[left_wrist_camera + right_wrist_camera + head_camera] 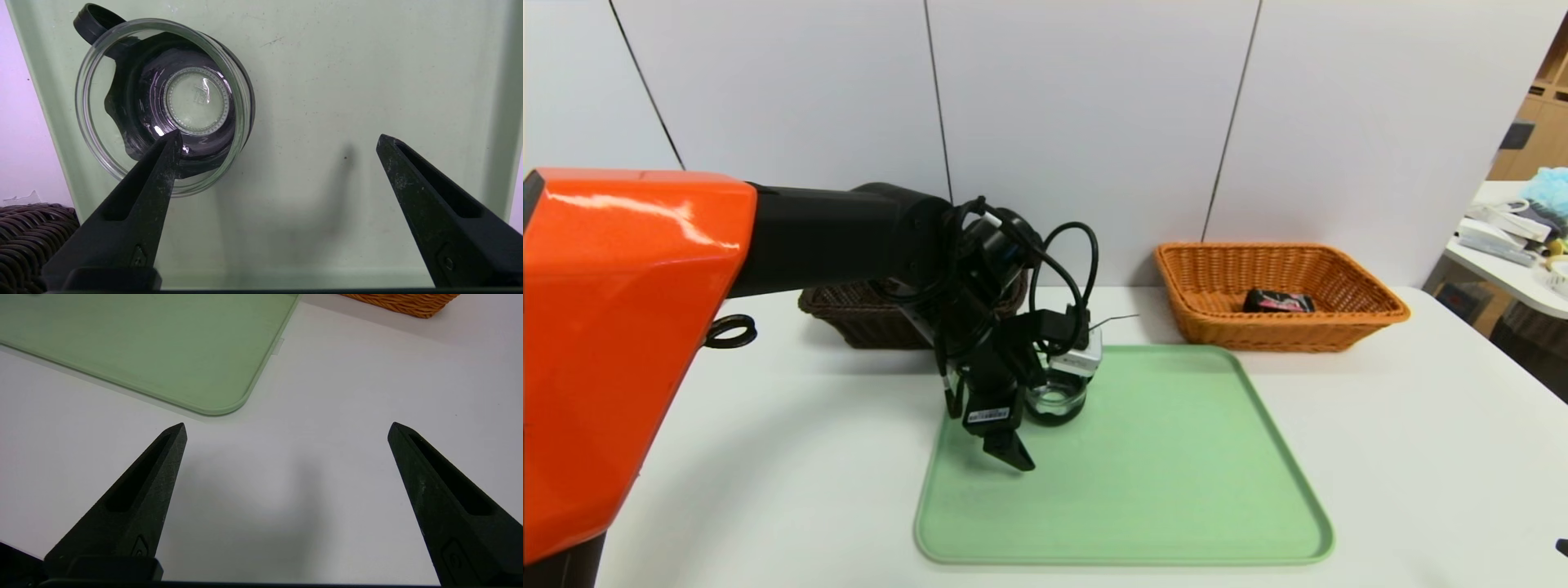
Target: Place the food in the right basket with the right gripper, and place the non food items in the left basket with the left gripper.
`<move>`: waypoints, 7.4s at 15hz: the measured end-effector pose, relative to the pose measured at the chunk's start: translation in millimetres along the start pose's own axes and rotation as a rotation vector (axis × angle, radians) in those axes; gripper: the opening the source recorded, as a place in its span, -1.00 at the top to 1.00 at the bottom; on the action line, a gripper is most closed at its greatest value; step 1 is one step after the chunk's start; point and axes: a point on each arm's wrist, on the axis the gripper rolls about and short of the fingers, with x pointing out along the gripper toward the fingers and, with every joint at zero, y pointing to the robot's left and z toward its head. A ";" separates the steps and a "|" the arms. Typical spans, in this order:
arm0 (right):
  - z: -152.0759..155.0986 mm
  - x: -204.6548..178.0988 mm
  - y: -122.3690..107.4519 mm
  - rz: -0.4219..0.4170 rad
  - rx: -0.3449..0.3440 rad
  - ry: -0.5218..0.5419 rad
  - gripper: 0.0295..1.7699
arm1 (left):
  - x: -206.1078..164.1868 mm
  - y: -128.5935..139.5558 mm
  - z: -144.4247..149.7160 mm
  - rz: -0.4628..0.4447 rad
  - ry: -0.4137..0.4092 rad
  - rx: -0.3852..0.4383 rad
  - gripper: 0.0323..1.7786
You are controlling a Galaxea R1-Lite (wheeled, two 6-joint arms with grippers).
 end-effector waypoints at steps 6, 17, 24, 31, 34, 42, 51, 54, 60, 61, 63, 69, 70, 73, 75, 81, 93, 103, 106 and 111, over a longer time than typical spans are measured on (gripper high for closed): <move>1.4 0.4 -0.3 -0.003 -0.001 0.001 -0.92 | 4.3 1.1 -0.5 -0.012 0.008 -0.003 -0.90; 0.3 0.8 -0.3 -0.009 -0.001 0.008 -0.92 | 12.0 3.1 -2.3 -0.025 0.018 -0.004 0.92; -0.2 0.8 -0.5 -0.016 0.001 0.013 -0.92 | 15.5 5.6 -2.8 -0.024 0.019 -0.003 0.92; -0.1 0.8 -0.5 -0.015 0.001 0.015 -0.92 | 8.2 13.1 4.6 0.057 -0.028 0.013 0.93; 0.2 1.0 -0.5 -0.013 0.001 0.016 -0.92 | -0.4 19.4 10.5 0.135 -0.078 0.010 0.93; 3.3 3.2 -0.7 0.000 0.000 0.024 -0.92 | -26.8 30.7 22.0 0.289 -0.199 -0.075 0.93; 4.5 3.8 -0.9 0.000 -0.001 0.025 -0.92 | -48.4 42.7 32.6 0.459 -0.295 -0.125 0.93; 5.6 3.6 -1.1 0.000 -0.003 0.023 -0.92 | -56.1 48.5 28.8 0.505 -0.293 -0.140 0.93; 6.0 4.1 -1.2 0.000 -0.003 0.025 -0.92 | -67.1 66.9 11.1 0.630 -0.312 -0.295 0.93; 6.1 4.2 -1.2 0.000 -0.003 0.026 -0.92 | -68.1 68.9 6.1 0.634 -0.306 -0.309 0.93; 7.0 4.5 -1.3 0.001 -0.006 0.027 -0.92 | -71.4 73.6 -5.5 0.651 -0.290 -0.334 0.93; 8.8 5.1 -1.6 0.001 -0.011 0.027 -0.92 | -79.2 87.1 -44.7 0.700 -0.226 -0.406 0.93; 8.8 5.2 -1.6 0.001 -0.011 0.027 -0.92 | -79.3 88.6 -52.0 0.702 -0.212 -0.418 0.93; 10.0 5.4 -1.8 0.001 -0.011 0.027 -0.92 | -78.7 91.5 -75.8 0.707 -0.166 -0.463 0.93; 10.2 5.4 -1.8 0.000 -0.011 0.028 -0.92 | -78.1 94.0 -93.1 0.727 -0.137 -0.487 0.93; 10.9 5.8 -1.9 0.001 -0.011 0.029 -0.92 | -74.1 96.9 -135.7 0.749 -0.067 -0.543 0.93; 10.9 6.1 -2.1 -0.002 -0.011 0.031 -0.92 | -45.1 100.1 -161.7 0.642 0.053 -0.474 0.93; 10.9 6.8 -2.0 0.002 -0.011 0.036 -0.92 | -70.3 113.3 -143.3 0.709 -0.002 -0.438 -0.24; 11.1 7.1 -2.0 0.007 -0.010 0.038 -0.92 | -79.6 112.8 -138.1 0.733 -0.017 -0.429 -0.46; 11.7 7.5 -2.1 0.007 -0.010 0.038 -0.92 | -97.7 104.9 -128.1 0.762 -0.064 -0.463 -0.67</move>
